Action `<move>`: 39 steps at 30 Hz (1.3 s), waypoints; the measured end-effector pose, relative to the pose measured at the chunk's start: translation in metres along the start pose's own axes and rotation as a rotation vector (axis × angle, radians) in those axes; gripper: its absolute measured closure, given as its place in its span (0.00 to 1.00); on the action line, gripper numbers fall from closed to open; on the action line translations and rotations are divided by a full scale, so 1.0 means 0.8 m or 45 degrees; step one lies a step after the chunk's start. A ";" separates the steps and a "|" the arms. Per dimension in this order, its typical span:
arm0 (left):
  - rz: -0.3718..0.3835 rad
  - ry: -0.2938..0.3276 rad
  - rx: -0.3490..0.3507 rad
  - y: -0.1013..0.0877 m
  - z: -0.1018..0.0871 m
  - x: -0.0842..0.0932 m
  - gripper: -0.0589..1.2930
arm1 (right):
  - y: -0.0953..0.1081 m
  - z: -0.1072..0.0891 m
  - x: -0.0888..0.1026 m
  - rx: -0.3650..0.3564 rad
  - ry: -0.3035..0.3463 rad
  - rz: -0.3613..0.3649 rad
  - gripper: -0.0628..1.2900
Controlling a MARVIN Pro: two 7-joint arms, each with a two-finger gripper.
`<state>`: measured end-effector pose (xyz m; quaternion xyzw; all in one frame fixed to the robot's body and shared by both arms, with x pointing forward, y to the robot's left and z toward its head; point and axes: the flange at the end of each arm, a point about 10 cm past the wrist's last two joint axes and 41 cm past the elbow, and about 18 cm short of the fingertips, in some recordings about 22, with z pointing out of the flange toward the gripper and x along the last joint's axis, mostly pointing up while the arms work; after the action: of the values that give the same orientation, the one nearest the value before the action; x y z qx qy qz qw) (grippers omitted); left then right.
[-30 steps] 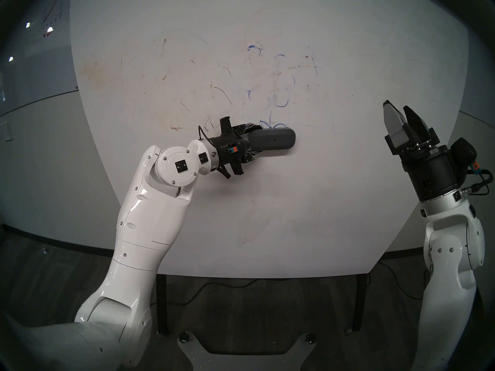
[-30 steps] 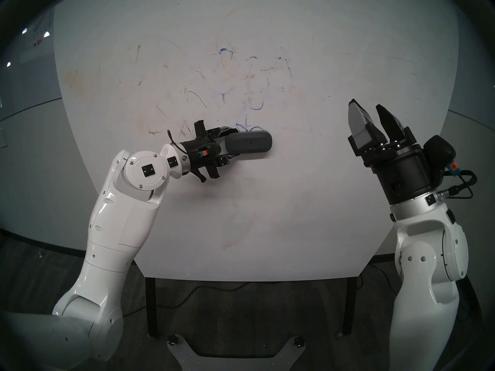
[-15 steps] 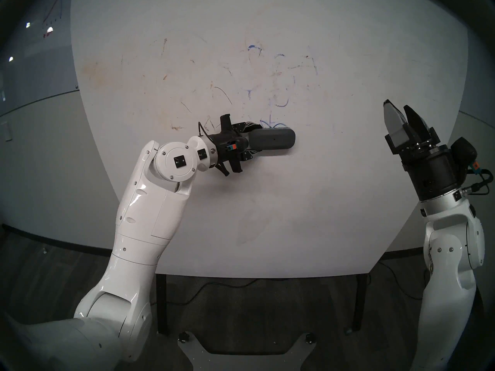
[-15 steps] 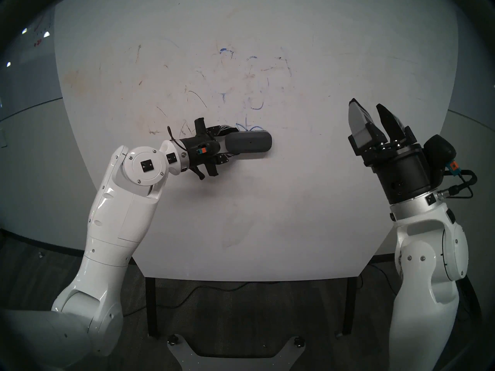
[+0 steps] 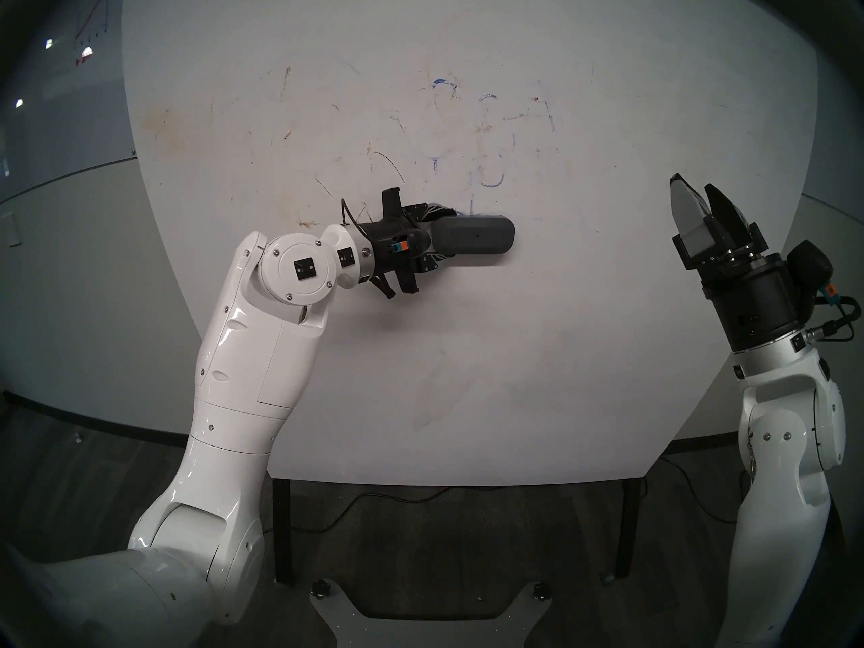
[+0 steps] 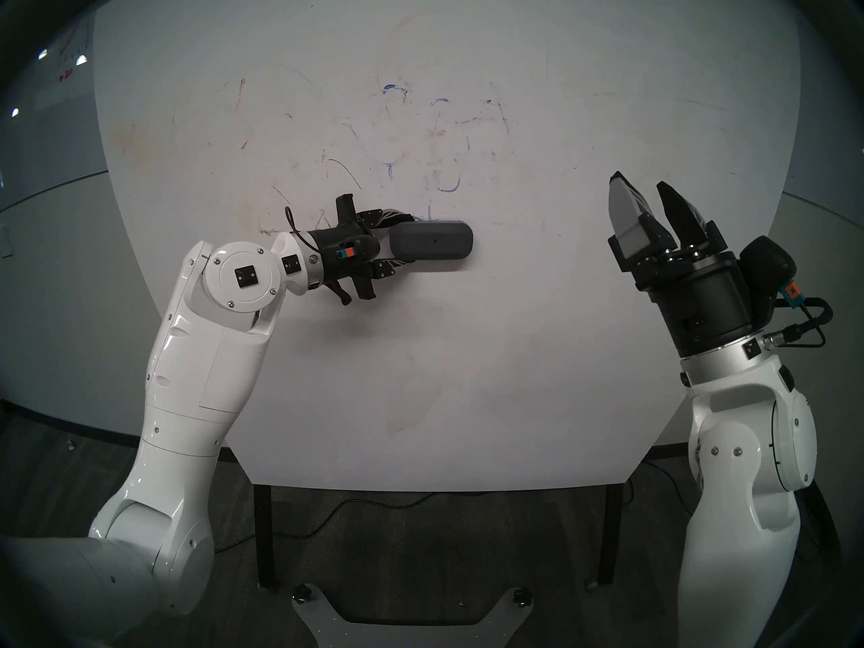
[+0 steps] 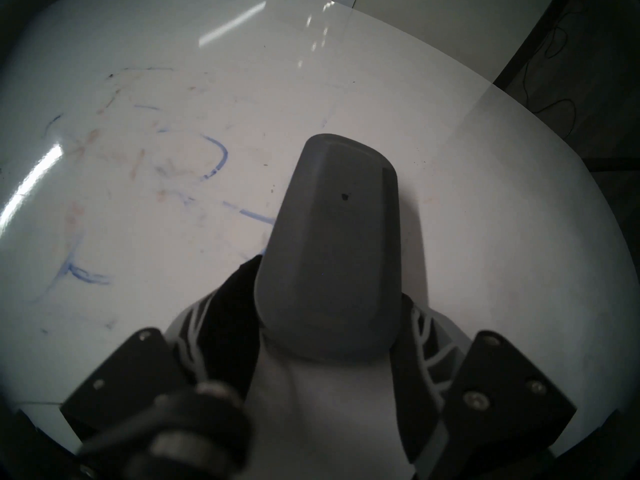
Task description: Erase all marks on the whiteboard with the eraser
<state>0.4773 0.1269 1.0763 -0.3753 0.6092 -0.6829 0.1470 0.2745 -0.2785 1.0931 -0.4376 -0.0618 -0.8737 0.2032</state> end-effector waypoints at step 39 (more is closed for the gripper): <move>-0.002 -0.100 0.112 0.007 -0.025 -0.005 0.47 | 0.004 -0.002 0.003 -0.017 0.009 -0.008 0.06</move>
<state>0.4650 0.1426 1.0703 -0.3955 0.5721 -0.6939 0.1867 0.2730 -0.2832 1.0939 -0.4356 -0.0568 -0.8763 0.1978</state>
